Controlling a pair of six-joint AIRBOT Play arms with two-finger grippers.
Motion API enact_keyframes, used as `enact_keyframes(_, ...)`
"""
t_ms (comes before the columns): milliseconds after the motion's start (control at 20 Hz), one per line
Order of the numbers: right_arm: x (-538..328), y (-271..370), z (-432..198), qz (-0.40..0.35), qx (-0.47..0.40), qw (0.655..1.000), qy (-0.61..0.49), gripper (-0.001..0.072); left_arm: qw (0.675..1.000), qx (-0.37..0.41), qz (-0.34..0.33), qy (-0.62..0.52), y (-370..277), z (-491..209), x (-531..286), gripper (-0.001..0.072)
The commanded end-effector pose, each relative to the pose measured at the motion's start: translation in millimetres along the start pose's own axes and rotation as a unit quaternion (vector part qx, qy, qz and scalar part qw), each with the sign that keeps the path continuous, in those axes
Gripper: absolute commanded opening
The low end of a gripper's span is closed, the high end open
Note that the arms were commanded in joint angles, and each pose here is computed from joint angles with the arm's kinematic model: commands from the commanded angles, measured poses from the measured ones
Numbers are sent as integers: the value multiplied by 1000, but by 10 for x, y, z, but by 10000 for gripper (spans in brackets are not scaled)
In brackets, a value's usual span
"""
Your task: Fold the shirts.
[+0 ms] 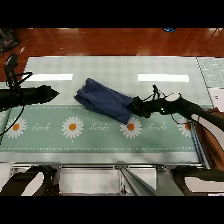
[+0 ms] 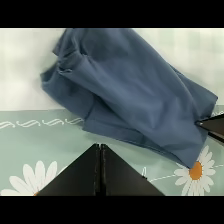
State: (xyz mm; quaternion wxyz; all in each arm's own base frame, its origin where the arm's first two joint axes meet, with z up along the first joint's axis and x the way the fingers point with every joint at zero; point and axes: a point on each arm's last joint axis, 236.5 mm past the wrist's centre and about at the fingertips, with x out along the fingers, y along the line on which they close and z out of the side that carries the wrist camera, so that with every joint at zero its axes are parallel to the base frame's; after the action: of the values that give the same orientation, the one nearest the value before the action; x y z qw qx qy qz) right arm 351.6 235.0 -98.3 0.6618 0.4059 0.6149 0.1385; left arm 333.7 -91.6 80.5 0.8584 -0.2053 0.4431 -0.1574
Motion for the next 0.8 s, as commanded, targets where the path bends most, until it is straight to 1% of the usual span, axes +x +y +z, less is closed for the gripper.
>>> enact_keyframes(0,159,512,3,41,-82,995,31,28,1000,-5,2,-6,11,29,9,19)
enact_keyframes(150,-124,1232,235,80,-168,983,12,27,1000,-8,3,0,37,12,51,19)
enact_keyframes(300,-652,1842,600,46,-258,964,-41,27,1000,-15,5,14,82,-27,124,19)
enact_keyframes(400,-1099,2150,803,19,-299,950,-84,27,1000,-16,4,15,85,-32,133,19)
enact_keyframes(550,-1829,2407,1058,-2,-321,937,-142,27,1000,-17,3,15,80,-31,133,19)
enact_keyframes(750,-2751,2216,1321,-24,-284,937,-201,27,999,-28,-13,11,2,-11,133,19)
